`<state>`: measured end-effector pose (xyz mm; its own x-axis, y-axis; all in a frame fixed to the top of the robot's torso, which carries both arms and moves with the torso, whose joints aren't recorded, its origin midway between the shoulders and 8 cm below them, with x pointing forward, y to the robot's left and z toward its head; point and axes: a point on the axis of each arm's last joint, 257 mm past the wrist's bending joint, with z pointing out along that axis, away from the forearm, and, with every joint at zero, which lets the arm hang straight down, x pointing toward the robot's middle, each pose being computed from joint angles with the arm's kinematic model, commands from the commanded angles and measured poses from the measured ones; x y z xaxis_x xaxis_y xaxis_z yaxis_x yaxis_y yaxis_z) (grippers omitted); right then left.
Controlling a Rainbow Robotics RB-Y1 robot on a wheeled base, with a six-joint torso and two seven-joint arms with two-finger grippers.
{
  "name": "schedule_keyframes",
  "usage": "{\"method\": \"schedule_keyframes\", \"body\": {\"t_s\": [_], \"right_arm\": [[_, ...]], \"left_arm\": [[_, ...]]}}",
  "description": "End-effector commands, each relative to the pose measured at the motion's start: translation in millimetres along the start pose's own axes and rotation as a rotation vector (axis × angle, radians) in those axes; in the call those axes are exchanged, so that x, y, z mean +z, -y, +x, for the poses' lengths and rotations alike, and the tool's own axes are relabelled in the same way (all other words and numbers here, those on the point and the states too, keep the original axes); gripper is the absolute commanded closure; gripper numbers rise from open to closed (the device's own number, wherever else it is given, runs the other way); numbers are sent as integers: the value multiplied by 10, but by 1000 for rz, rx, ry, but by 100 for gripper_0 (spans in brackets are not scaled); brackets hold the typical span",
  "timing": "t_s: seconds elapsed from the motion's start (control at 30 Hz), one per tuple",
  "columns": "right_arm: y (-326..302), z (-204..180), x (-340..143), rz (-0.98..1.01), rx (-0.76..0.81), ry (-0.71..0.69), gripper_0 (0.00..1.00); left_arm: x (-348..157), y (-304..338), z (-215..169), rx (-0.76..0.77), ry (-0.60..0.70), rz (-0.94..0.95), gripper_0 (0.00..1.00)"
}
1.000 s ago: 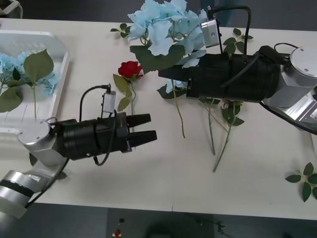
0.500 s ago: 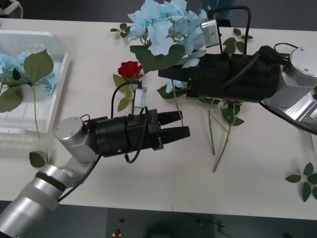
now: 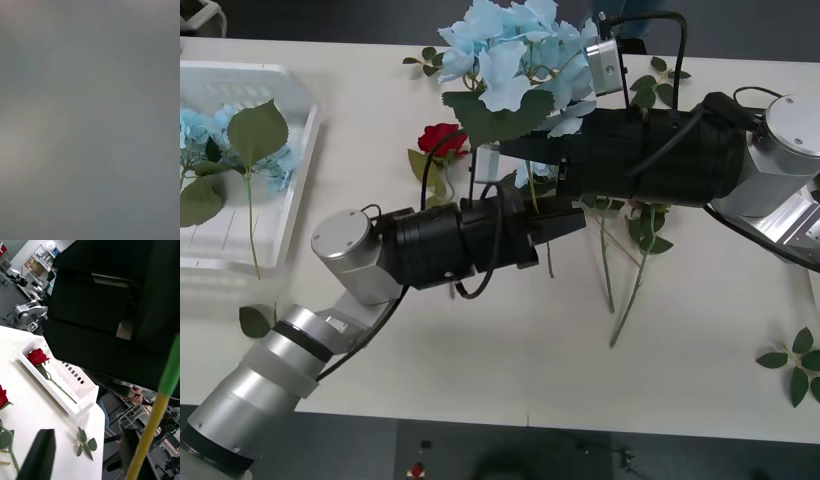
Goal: Put the red flowers into the right box and the blue flowers into the left box
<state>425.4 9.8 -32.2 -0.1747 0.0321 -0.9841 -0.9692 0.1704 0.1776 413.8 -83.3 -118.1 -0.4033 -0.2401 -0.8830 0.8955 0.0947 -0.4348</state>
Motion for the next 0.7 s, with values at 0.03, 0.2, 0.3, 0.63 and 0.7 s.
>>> {"method": "schedule_keyframes", "body": {"t_s": [0.03,0.2,0.3,0.63,0.7], "right_arm": [[-204,-238,128,-54,-16,37,100],[-206,-231,126,-54,-15,36,100],[-206,-226,128,-56,-15,34,98],[-220,-233,129,-60,-12,37,0],[-210,-232,123,-57,-11,37,0]], "left_arm": [[-26,18,-90,31,-8,4,100],[-99,-18,-82,21,-8,-6,100],[-141,-38,-85,16,-7,-11,100],[-503,-244,-289,39,0,-66,100],[-626,-314,-361,62,-9,-87,100]]}}
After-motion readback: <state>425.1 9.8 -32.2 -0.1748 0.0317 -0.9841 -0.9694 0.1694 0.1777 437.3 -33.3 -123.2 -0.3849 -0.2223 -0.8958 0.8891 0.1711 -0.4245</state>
